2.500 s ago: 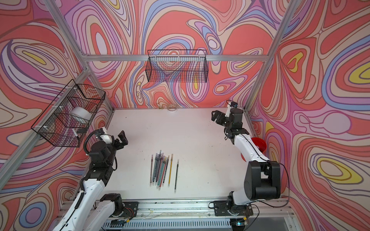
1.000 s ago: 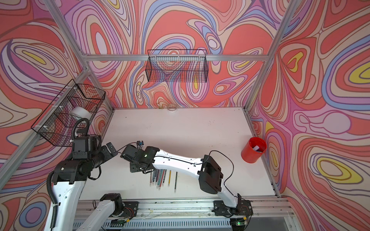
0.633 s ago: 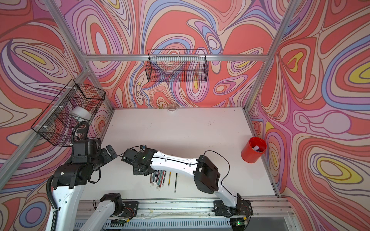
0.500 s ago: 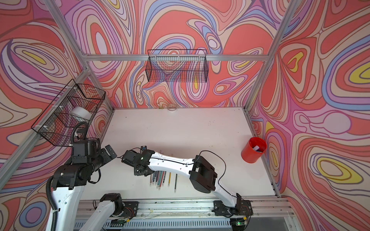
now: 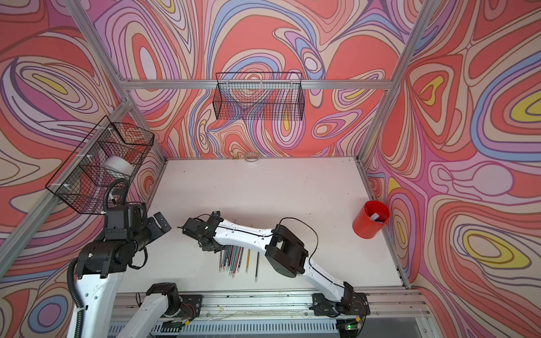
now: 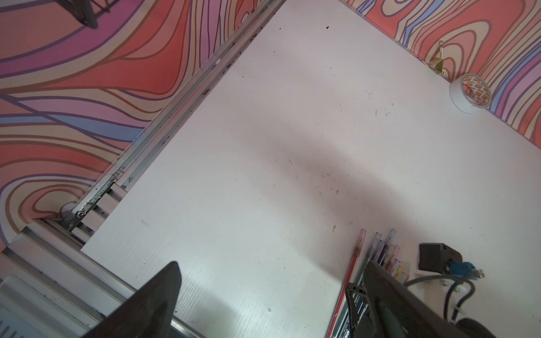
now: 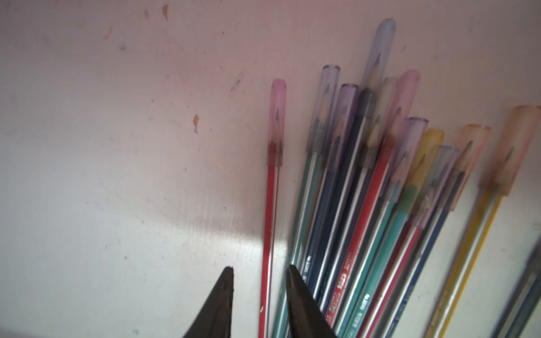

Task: Remove the protective cover of the pencils
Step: Pick up the pencil from the center of the board.

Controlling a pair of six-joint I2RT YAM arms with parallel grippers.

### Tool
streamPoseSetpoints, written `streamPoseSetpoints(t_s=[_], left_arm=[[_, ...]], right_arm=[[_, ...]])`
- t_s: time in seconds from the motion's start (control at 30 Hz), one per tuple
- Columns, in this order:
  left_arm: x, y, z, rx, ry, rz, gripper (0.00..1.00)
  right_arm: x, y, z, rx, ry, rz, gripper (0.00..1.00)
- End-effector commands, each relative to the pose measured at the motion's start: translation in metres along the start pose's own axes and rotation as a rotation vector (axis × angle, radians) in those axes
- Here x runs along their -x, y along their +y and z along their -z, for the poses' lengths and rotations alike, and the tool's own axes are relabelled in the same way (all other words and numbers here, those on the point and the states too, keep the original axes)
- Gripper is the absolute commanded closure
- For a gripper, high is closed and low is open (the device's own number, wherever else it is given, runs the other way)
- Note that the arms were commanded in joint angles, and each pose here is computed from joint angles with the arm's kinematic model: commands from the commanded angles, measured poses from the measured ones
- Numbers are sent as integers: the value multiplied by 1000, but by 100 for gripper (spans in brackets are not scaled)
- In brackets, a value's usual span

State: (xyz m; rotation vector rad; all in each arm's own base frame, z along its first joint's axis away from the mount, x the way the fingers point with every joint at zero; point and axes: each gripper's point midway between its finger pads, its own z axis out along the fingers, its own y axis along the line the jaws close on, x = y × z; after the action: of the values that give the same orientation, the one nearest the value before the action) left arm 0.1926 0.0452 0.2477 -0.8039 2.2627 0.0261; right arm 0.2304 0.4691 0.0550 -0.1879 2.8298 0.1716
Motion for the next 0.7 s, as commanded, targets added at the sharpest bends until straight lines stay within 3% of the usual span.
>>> streamPoseSetpoints(t_s=[0.0,0.67], left_arm=[[-6,5,-2,19,18,9,1],[-5,8,2,18,-4,19,0]], right_arm=[[-6,-9,-19,-45,27,16,69],[-16,-10,-43,-69,99,21,74]])
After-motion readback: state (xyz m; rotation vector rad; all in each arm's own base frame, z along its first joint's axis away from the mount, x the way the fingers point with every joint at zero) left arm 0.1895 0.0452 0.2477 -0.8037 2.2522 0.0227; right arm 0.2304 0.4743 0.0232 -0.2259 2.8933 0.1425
